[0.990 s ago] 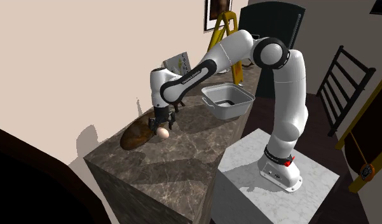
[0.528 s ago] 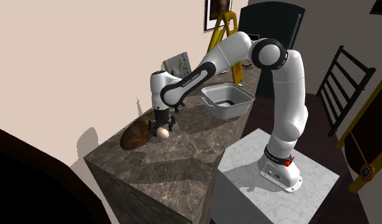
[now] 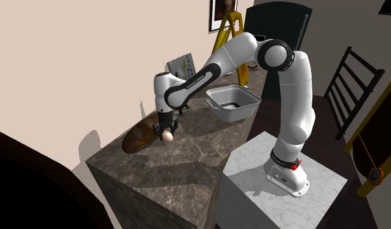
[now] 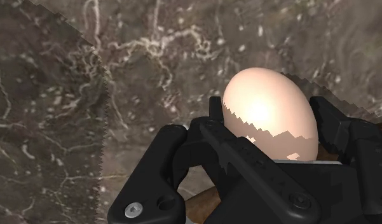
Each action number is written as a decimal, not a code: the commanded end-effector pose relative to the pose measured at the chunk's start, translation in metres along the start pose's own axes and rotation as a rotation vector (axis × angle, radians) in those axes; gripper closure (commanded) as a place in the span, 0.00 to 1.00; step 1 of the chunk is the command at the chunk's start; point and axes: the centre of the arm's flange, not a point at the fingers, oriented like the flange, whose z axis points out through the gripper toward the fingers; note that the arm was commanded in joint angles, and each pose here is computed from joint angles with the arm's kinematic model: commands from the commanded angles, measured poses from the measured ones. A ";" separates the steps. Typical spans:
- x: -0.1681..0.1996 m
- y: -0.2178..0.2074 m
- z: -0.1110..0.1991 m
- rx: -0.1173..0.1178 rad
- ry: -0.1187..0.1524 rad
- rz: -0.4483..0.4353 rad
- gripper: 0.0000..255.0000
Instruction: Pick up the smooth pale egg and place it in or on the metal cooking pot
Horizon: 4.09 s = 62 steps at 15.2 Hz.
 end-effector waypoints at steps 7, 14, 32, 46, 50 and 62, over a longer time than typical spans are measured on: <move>-0.002 -0.001 -0.016 0.000 0.000 0.000 1.00; -0.005 -0.005 -0.052 0.000 0.000 0.000 1.00; -0.014 -0.014 -0.147 0.000 0.000 0.000 1.00; -0.020 -0.020 -0.217 0.000 0.000 0.000 1.00; -0.025 0.032 -0.222 0.000 0.000 0.000 1.00; -0.038 0.190 -0.235 0.000 0.000 0.000 1.00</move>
